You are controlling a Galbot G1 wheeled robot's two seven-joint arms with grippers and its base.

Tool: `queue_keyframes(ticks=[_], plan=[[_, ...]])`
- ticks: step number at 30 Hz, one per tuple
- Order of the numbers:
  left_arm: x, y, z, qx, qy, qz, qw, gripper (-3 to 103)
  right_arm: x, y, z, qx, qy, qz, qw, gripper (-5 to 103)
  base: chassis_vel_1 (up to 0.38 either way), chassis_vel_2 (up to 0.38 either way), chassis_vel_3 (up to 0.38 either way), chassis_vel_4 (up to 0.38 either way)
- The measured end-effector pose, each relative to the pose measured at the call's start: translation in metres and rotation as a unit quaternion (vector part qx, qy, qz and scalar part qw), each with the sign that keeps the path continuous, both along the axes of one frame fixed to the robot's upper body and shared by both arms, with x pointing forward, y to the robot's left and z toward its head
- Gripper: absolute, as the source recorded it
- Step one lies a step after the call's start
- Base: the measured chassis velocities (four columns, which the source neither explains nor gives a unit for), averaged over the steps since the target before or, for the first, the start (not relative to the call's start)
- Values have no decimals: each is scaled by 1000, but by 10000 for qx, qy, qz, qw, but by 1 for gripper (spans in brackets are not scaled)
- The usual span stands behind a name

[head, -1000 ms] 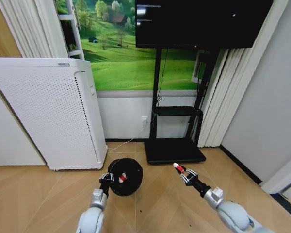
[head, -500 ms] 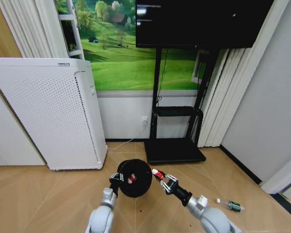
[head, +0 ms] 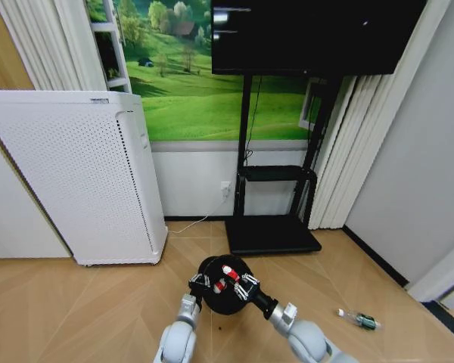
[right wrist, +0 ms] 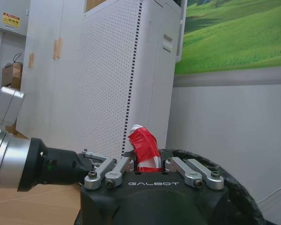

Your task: Pick up the trash bin and place the garbage on the floor into it.

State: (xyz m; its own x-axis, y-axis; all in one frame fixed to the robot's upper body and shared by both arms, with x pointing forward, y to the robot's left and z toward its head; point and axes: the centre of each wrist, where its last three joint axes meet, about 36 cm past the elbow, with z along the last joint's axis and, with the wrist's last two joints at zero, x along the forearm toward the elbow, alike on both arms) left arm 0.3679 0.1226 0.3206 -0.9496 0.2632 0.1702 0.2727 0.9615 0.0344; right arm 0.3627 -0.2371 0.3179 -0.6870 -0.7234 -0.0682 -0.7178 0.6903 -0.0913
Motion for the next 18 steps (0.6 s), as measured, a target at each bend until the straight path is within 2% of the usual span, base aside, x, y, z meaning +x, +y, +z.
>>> queue_keyframes(ticks=[12, 13, 16, 17, 18], plan=[[0, -1, 0, -20, -24, -4, 10000, 5, 14, 18, -15, -45, 20, 114, 9999, 25, 0, 0, 0, 0], [0, 0, 0, -22, -25, -2, 10000, 5, 14, 19, -16, -66, 15, 121, 9999, 21, 0, 0, 0, 0], [-1, 1, 1, -24, -29, 1, 10000, 5, 14, 20, -16, -95, 57, 109, 9999, 36, 0, 0, 0, 0], [-1, 1, 1, -24, -29, 1, 10000, 5, 14, 20, -16, -95, 57, 109, 9999, 36, 0, 0, 0, 0], [-1, 1, 1, -25, -32, -1, 10000, 5, 14, 20, -16, -105, 75, 100, 9999, 41, 0, 0, 0, 0]])
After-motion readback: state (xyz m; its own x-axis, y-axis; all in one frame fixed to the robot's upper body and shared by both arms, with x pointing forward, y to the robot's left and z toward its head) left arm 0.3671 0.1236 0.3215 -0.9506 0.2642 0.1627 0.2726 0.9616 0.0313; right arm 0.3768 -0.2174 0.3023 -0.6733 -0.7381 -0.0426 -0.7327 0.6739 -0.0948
